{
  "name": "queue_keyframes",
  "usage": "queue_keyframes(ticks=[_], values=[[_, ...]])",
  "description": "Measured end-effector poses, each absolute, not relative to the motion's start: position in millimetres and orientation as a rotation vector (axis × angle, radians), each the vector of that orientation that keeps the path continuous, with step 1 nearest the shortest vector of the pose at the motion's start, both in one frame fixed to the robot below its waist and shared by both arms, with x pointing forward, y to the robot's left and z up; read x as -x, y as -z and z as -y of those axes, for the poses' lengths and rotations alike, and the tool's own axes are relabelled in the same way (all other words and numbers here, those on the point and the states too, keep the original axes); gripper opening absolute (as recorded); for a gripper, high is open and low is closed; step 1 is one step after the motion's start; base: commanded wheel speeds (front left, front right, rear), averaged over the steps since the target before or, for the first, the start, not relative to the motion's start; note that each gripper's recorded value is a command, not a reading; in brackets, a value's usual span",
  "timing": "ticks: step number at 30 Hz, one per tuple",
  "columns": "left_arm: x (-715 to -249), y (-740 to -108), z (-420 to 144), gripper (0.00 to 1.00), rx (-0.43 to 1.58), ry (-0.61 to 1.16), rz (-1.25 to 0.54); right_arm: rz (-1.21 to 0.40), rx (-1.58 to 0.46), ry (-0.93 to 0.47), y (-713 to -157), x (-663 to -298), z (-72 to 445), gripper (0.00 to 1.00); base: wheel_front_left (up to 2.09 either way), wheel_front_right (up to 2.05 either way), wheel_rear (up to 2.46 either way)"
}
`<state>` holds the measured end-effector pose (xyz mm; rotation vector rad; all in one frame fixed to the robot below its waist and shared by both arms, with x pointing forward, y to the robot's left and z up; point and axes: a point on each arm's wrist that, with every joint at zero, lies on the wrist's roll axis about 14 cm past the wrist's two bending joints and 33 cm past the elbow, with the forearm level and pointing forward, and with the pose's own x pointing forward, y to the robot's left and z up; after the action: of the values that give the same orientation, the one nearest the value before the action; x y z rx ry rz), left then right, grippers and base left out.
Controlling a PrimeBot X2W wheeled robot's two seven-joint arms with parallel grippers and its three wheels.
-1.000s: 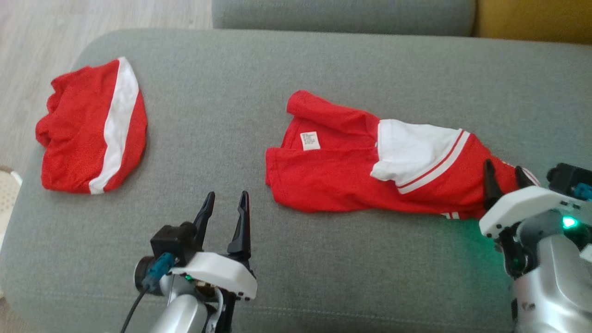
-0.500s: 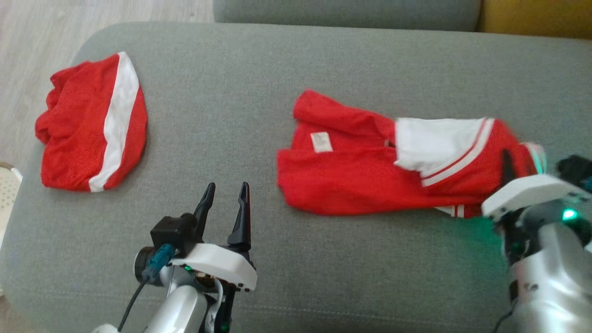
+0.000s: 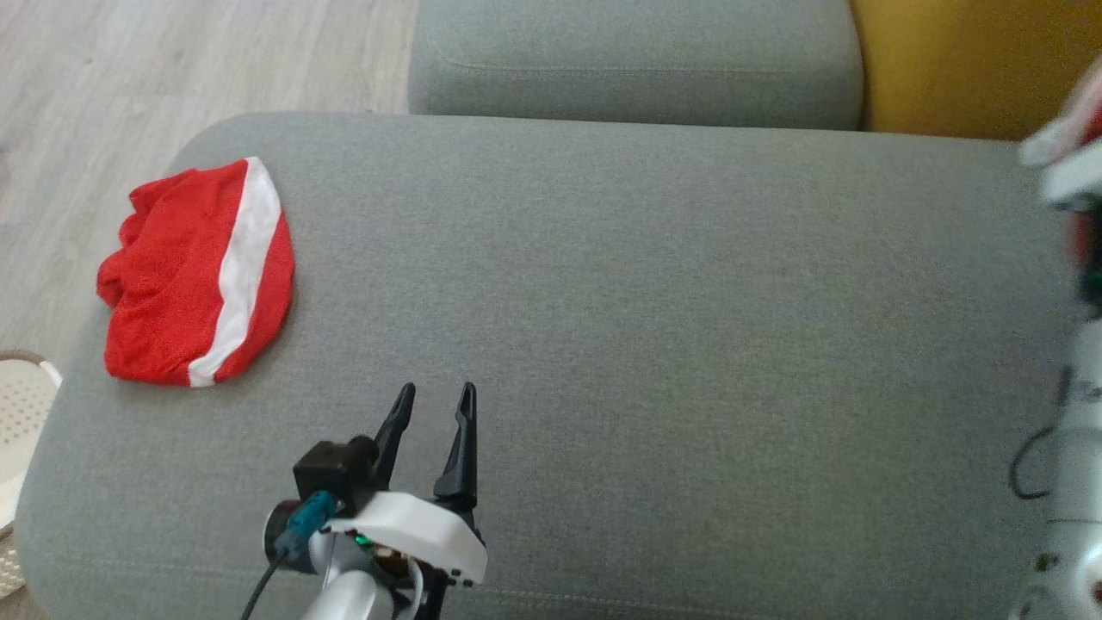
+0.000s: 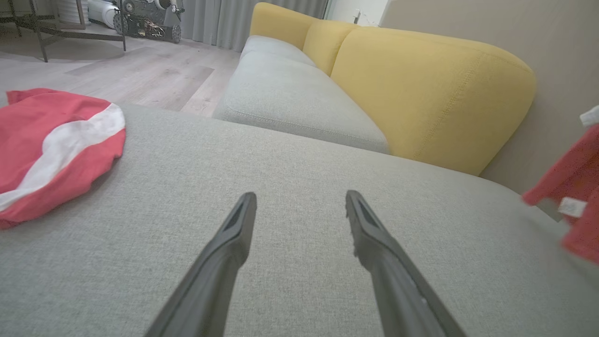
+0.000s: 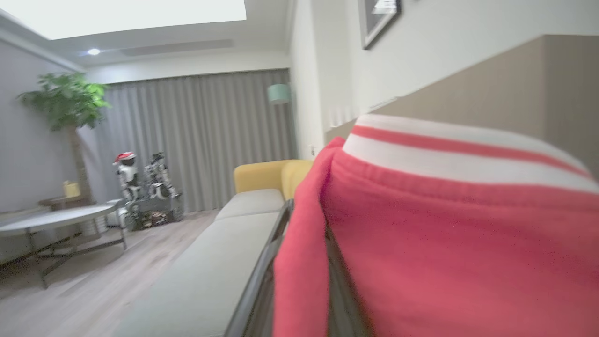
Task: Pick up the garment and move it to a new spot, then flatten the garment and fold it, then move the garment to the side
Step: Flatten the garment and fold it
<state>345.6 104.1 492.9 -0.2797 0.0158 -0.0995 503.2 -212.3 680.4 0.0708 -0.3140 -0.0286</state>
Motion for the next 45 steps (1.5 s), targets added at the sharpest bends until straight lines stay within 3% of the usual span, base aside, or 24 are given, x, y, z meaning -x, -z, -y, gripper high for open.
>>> queue_keyframes(ticks=[3,6,8,13,17,21,34,45], values=[[-340,-490,-107,1.0,0.282,0.087,-0.021,0.274,0.015,-0.124,-677,-505,153,0.0,0.0,0.0,0.0],[-338,-487,-108,1.0,0.291,0.08,-0.031,0.154,0.099,-0.283,-635,-500,93,0.0,0.0,0.0,0.0],[-338,-485,-109,1.0,0.292,0.077,-0.038,0.036,0.118,-0.361,-587,-492,64,1.0,0.0,0.0,0.0],[-336,-479,-108,1.0,0.299,0.073,-0.058,-0.21,0.112,-0.535,-490,-461,13,1.0,0.0,0.0,0.0],[-336,-479,-117,1.0,0.303,0.045,-0.058,-0.222,0.057,-0.708,-485,-439,-43,1.0,0.0,0.0,0.0],[-334,-482,-121,1.0,0.302,0.03,-0.047,-0.198,-0.017,-0.754,-501,-434,-61,1.0,0.0,0.0,0.0],[-346,-509,-100,1.0,0.324,0.103,0.023,0.05,-0.102,-0.433,-554,-463,45,1.0,0.0,0.0,0.0],[-347,-512,-74,1.0,0.331,0.181,0.021,0.049,-0.195,-0.162,-511,-395,143,1.0,0.0,0.0,0.0]])
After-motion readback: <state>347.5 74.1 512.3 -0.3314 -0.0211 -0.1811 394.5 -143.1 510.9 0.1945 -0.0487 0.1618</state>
